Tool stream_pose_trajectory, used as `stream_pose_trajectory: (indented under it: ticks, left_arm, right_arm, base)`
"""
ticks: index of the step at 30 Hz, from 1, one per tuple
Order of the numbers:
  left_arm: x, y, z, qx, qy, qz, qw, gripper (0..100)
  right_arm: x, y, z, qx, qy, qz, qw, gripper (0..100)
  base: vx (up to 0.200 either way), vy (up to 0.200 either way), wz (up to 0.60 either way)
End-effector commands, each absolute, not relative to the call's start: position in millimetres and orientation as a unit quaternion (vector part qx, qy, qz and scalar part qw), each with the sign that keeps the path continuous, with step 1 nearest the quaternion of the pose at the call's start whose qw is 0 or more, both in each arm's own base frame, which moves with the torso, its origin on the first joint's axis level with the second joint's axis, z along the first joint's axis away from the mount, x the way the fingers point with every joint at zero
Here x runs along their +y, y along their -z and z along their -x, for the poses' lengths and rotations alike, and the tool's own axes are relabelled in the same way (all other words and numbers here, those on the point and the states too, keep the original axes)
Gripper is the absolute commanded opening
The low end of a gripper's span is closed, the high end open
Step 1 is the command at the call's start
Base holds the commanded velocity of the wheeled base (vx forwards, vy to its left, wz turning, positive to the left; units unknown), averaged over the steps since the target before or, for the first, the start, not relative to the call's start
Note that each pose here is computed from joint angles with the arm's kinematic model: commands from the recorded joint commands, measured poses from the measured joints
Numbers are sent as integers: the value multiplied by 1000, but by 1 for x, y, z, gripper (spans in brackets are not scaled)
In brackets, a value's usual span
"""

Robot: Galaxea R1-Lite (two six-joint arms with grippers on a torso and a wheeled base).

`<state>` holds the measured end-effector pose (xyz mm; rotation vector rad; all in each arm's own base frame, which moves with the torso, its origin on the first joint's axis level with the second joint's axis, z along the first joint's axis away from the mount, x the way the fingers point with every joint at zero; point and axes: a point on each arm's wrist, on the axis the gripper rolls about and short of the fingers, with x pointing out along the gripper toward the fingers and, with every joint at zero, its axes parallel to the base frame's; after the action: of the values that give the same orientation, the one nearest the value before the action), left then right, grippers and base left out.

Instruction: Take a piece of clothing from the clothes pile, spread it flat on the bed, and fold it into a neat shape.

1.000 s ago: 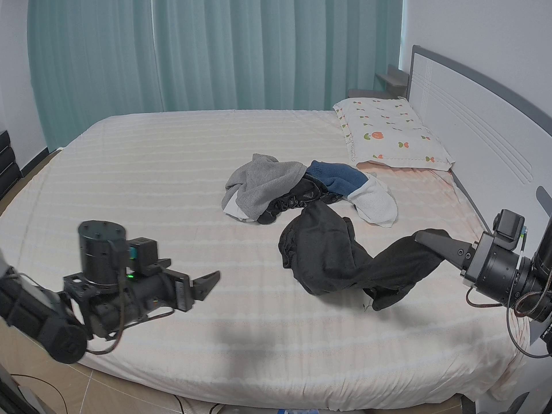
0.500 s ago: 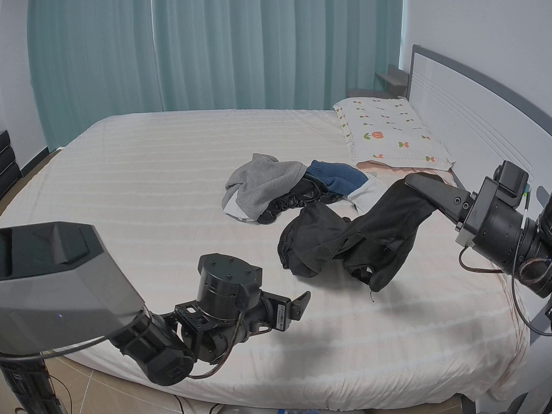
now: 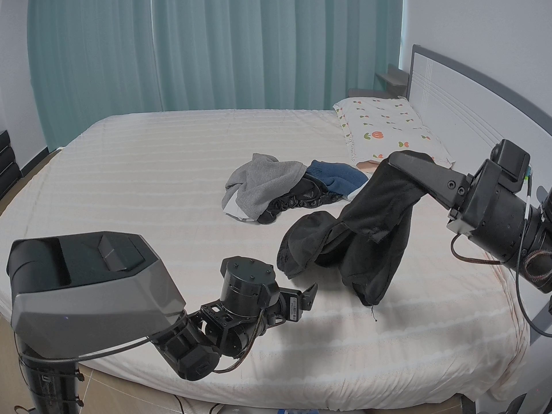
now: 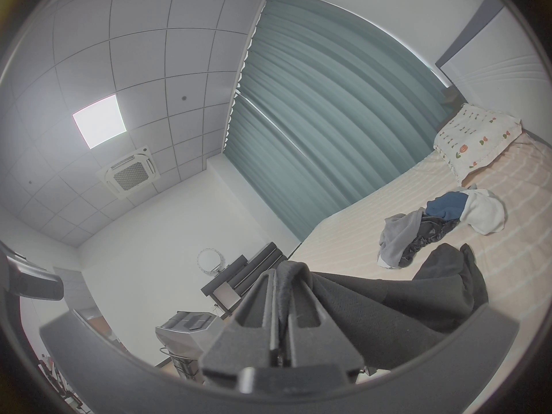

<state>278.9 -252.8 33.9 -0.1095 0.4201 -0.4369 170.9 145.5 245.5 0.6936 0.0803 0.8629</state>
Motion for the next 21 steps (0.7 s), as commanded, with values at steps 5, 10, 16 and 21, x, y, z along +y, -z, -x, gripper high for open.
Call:
stream_pose_trajectory:
  ticks: [5, 10, 16, 21]
  left_arm:
    - [-255, -14, -300, 202, 199, 61, 957, 100]
    - [-253, -2, -323, 195, 180, 77, 961, 100]
    - [-262, 22, -352, 186, 169, 98, 963, 100]
    - [-268, 27, -357, 184, 170, 110, 962, 0]
  right_arm:
    - [147, -256, -169, 17, -420, -327, 846, 0]
    - [147, -259, -171, 10, -419, -328, 846, 0]
    - [141, -258, -176, 6, -406, -329, 853, 0]
    - [133, -253, -187, 11, -384, -330, 862, 0]
  base:
    - [0, 0, 0]
    - [0, 0, 0]
    - [0, 0, 0]
    - [0, 0, 0]
